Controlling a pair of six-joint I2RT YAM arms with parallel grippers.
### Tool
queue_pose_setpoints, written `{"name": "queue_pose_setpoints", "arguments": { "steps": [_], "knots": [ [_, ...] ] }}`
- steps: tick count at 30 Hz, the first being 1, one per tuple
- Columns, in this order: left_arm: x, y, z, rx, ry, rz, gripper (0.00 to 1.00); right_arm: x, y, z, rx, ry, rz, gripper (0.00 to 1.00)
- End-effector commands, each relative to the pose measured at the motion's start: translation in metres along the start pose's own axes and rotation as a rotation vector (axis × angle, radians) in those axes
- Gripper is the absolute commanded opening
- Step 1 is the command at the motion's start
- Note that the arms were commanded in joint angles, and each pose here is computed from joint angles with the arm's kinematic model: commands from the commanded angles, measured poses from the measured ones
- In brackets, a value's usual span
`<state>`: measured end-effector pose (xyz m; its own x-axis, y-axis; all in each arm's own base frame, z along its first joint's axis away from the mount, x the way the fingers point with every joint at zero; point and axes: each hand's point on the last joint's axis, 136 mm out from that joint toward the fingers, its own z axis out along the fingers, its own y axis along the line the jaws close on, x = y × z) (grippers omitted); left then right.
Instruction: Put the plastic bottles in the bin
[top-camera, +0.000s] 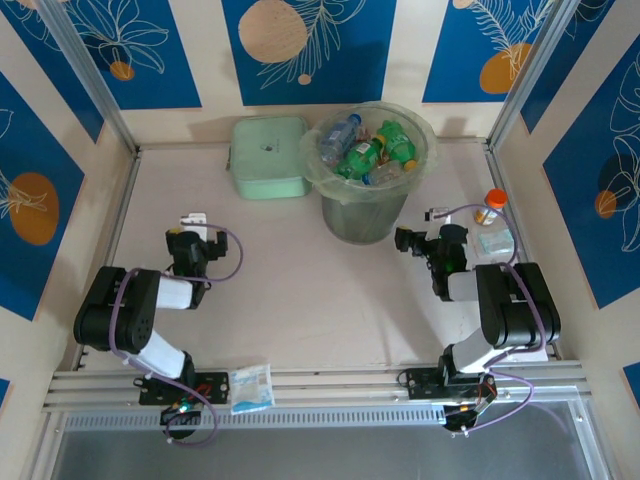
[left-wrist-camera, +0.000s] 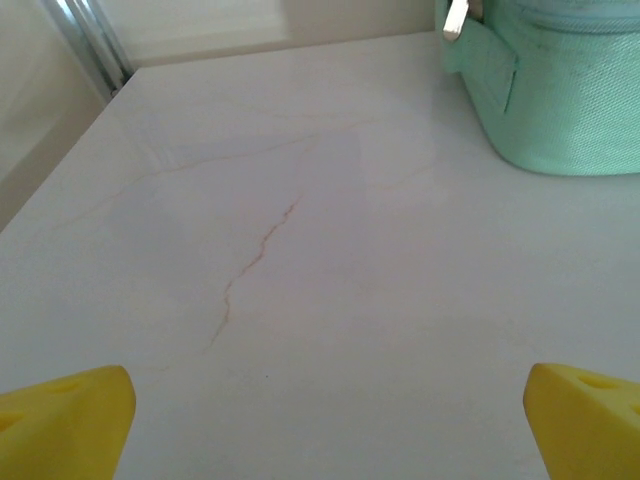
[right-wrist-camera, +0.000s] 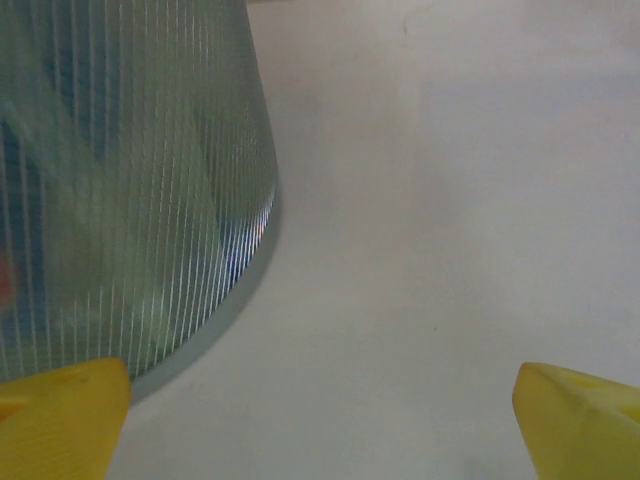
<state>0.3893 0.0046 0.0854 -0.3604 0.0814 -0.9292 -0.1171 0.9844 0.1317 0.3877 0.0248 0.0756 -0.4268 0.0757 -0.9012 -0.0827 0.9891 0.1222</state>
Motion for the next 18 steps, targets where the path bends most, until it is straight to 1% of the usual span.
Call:
{"name": "queue_pose_setpoints", "arguments": {
  "steps": [1, 3, 4, 18],
  "knots": [
    [-0.0104, -0.0033, -0.0008, 0.035, -0.056, -0.03, 0.99, -0.0211, 0.0045, 0.001, -0.044, -0.055, -0.001, 0.99],
    [-0.011, -0.004, -0.0014, 0.038, -0.061, -0.03, 0.99, -0.019, 0.0043, 0.0006, -0.041, -0.04, -0.002, 0.99],
    [-0.0109, -0.0044, -0.0014, 0.04, -0.058, -0.03, 0.99, -0.0208, 0.0046, 0.0005, -0.042, -0.053, -0.005, 0.99],
    [-0.0108, -0.0091, 0.0002, 0.065, -0.05, -0.016, 0.99, -0.02, 0.0053, 0.001, -0.042, -0.044, -0.007, 0.99]
  ]
}}
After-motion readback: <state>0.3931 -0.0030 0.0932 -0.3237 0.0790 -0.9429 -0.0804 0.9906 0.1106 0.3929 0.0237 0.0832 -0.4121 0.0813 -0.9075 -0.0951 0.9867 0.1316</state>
